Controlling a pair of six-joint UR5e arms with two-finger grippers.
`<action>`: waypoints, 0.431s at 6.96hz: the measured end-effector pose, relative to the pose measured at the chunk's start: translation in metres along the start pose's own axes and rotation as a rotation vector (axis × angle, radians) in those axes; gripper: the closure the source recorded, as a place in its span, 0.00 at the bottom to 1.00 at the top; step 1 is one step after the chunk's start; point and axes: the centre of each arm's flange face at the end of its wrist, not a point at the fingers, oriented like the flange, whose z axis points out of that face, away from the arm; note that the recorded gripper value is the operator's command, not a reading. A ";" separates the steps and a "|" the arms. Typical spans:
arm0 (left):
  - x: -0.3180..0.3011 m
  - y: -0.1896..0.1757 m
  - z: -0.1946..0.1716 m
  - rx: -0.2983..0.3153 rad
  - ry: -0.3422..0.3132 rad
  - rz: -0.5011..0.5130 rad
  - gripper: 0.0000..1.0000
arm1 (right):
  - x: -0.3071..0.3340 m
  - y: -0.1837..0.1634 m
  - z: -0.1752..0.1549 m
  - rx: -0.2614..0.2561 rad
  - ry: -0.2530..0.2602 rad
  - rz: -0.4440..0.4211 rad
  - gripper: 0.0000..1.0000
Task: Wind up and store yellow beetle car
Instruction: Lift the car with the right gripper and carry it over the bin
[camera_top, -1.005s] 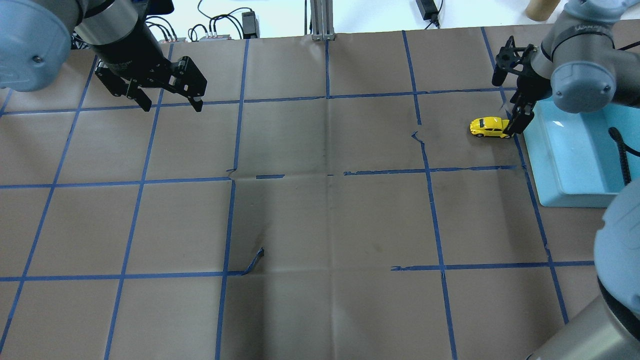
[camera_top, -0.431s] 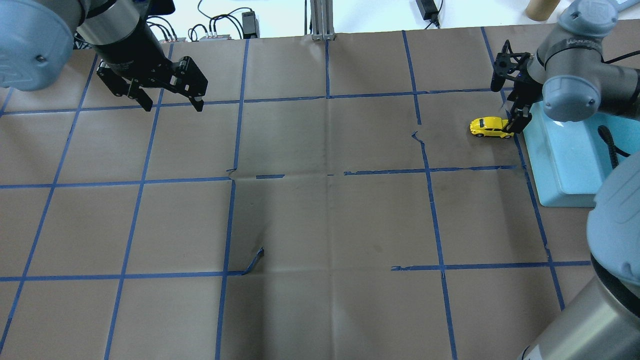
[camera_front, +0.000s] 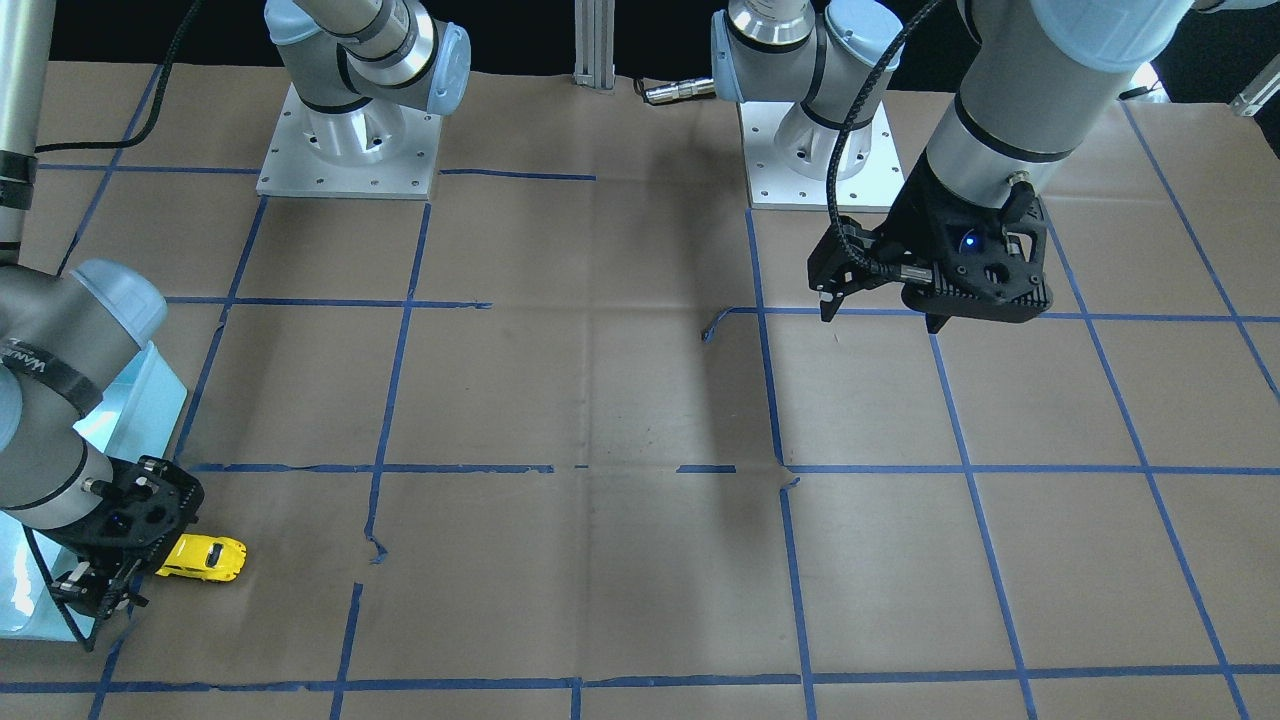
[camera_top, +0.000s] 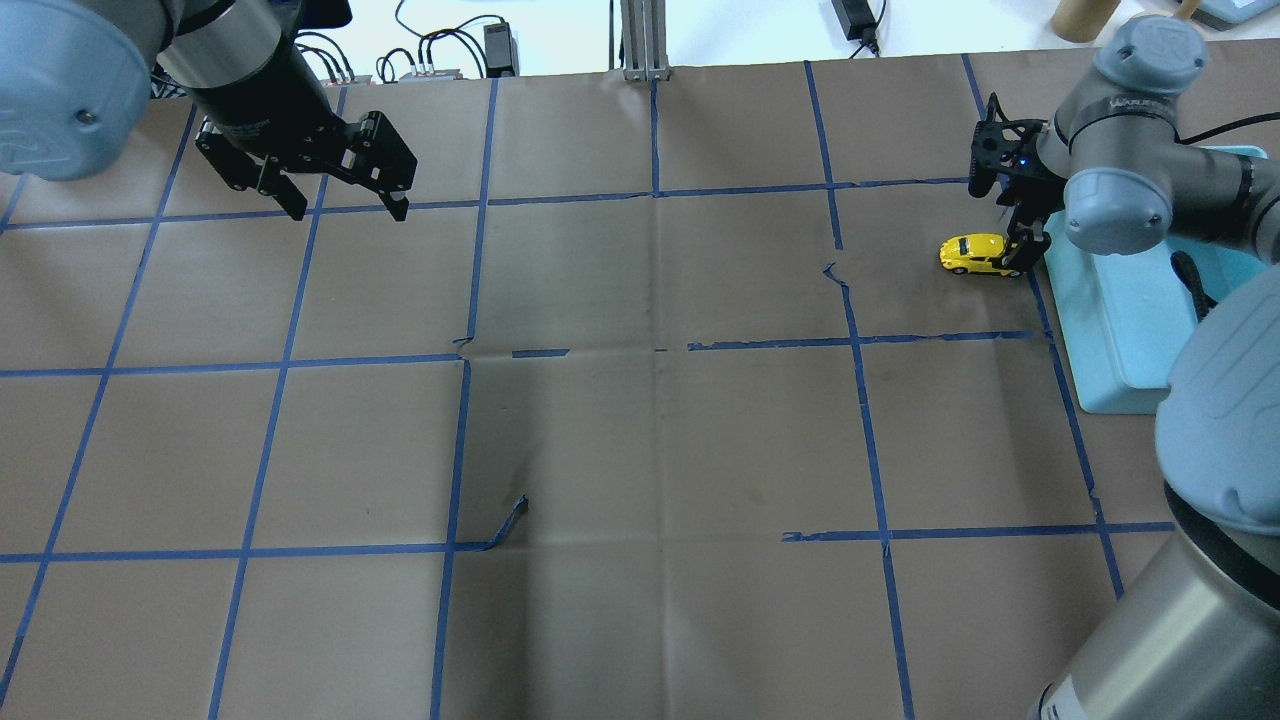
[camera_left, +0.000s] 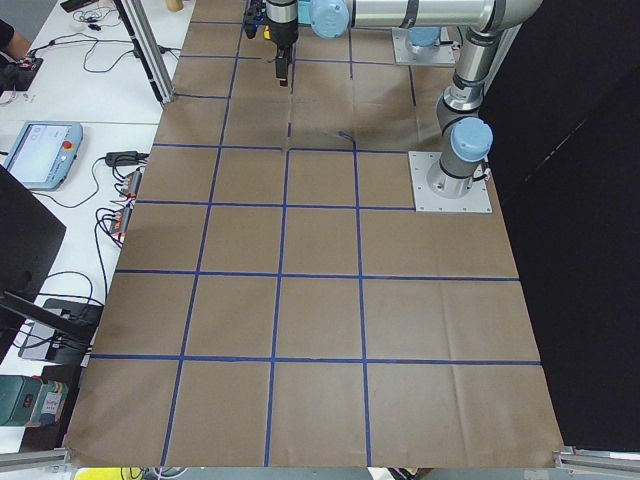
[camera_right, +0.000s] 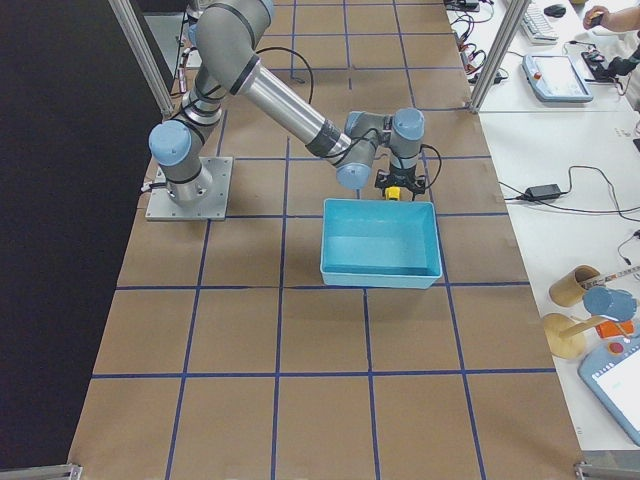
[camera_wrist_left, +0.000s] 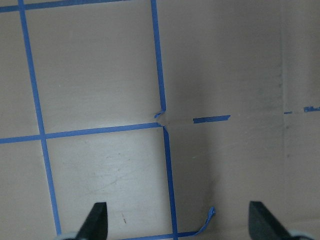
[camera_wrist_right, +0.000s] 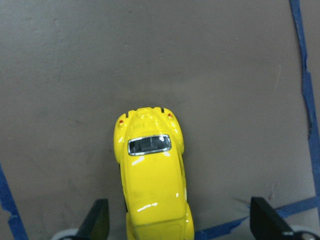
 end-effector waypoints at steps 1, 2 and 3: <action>0.000 0.000 0.000 0.001 0.000 0.001 0.00 | 0.000 -0.006 0.001 0.006 0.000 -0.017 0.05; 0.000 0.000 -0.001 0.002 -0.001 0.001 0.00 | -0.001 -0.011 0.002 0.017 -0.001 -0.027 0.25; 0.000 0.000 -0.001 0.002 -0.001 0.001 0.00 | -0.001 -0.013 0.003 0.027 -0.001 -0.029 0.46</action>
